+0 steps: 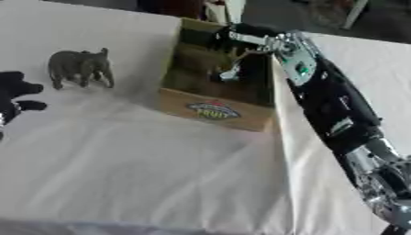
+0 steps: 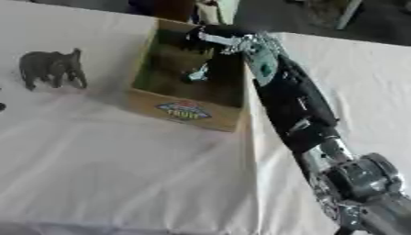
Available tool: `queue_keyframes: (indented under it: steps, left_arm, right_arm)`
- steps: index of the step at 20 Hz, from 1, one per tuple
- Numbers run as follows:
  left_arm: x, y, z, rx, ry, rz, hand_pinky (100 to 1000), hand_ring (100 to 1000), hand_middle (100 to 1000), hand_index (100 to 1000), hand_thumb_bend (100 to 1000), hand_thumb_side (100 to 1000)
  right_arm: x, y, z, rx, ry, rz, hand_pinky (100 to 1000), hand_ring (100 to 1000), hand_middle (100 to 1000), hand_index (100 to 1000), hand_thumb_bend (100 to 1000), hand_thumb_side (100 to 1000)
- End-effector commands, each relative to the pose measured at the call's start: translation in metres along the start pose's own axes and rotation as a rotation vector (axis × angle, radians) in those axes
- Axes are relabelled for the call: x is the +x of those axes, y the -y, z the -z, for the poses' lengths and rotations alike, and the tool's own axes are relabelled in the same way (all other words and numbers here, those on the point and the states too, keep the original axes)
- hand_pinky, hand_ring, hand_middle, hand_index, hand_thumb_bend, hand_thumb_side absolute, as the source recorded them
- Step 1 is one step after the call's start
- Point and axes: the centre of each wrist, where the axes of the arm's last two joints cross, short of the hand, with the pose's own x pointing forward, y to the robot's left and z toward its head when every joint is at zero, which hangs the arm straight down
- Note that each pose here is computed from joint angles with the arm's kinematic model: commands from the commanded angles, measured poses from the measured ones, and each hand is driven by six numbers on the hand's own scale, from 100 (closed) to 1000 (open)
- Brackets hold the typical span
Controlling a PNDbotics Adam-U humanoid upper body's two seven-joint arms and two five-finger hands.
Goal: Pick up objects on the table and place them in the box.
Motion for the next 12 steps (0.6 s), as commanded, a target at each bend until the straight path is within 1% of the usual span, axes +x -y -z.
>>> queue_keyframes:
  steps: [1,4,7,8,9,12]
  left_arm:
    - [0.006,-0.004,0.001,0.008,0.017,0.022,718,794,641,790,100,471]
    - [0.005,-0.005,0.0,0.017,0.013,0.026,718,794,641,790,100,468]
    - [0.005,-0.008,-0.002,0.026,0.01,0.037,718,794,640,790,100,456]
    - [0.006,-0.009,-0.003,0.029,0.01,0.043,718,794,640,790,100,450]
    - [0.007,-0.011,-0.004,0.033,0.01,0.056,718,794,641,789,100,439]
    - [0.01,-0.018,-0.007,0.046,0.011,0.091,717,795,641,789,100,401]
  right_arm:
    - [0.0,0.018,-0.009,0.288,0.238,-0.255,699,809,786,893,475,467]
    - [0.003,0.025,-0.012,0.242,0.262,-0.259,691,799,776,889,467,426]
    - [0.009,0.034,-0.016,0.184,0.288,-0.272,683,784,765,879,446,361]
    - [0.011,0.037,-0.018,0.158,0.299,-0.277,681,778,764,877,438,361]
    - [0.013,0.04,-0.02,0.13,0.309,-0.285,677,772,759,874,413,306]
    - [0.018,0.05,-0.032,0.043,0.337,-0.309,670,761,753,867,370,232]
